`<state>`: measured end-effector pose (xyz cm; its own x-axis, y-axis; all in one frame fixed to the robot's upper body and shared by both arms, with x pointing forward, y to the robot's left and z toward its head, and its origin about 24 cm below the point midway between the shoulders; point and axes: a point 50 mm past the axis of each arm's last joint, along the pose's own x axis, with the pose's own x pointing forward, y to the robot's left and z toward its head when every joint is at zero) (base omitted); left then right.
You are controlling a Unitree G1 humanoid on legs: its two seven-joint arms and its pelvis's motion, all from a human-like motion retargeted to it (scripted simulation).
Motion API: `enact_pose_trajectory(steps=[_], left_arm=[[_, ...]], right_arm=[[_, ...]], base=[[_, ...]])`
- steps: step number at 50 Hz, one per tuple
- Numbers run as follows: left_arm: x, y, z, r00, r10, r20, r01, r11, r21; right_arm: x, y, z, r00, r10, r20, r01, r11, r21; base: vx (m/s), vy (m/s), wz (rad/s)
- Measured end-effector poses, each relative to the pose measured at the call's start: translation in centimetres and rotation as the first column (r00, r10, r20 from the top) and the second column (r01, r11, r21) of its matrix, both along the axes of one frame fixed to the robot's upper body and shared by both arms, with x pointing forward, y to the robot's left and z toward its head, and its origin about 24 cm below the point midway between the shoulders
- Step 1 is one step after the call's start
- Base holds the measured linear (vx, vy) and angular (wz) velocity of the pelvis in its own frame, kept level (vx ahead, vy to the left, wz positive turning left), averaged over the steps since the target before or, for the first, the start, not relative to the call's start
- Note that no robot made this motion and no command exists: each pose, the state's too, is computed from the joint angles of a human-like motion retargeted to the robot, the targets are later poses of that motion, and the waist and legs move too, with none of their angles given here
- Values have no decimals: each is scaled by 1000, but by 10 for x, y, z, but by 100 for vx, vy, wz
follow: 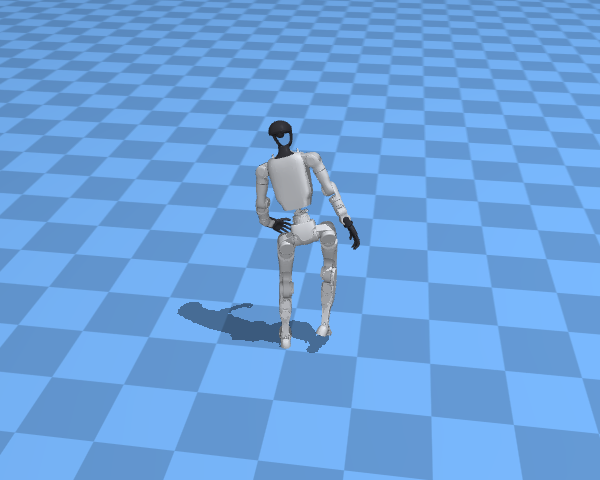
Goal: Kungfu
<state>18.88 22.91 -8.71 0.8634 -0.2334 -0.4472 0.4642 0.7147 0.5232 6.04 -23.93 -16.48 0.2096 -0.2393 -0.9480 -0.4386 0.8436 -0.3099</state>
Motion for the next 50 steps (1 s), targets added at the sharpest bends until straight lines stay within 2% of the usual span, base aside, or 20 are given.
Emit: enact_pose_trajectory(steps=[7, 16, 23, 27, 33, 41, 45, 50], left_arm=[[6, -30, -11, 997, -74, -28, 74, 997, 6], [51, -73, 4, 963, -266, 48, 261, 961, 91], [98, -126, 35, 911, -395, 122, 373, 913, 166], [135, -140, 73, 866, -456, 203, 391, 873, 292], [167, -165, 117, 802, -518, 296, 353, 812, 466], [180, -177, 149, 739, -550, 390, 351, 808, 474], [177, -182, 145, 737, -568, 367, 372, 793, 482], [168, -160, 129, 757, -595, 272, 402, 751, 524]], right_arm=[[61, 6, 12, 972, 112, 206, -98, 992, -78], [128, 38, 33, 853, 255, 456, -221, 967, -128], [211, 60, 84, 660, 410, 629, -417, 897, -148], [261, 67, 131, 508, 482, 714, -498, 841, -213], [300, 72, 187, 369, 478, 797, -540, 808, -235], [319, 69, 231, 252, 329, 910, -505, 847, -166], [317, 73, 228, 241, 272, 932, -519, 847, -114], [303, 97, 213, 257, 218, 942, -637, 771, -4]], base=[[2, -3, -25], [14, -56, -60], [4, -61, -30], [-3, -15, 41], [3, -14, -12], [4, 17, 27], [-2, 14, 44], [3, 10, 19]])
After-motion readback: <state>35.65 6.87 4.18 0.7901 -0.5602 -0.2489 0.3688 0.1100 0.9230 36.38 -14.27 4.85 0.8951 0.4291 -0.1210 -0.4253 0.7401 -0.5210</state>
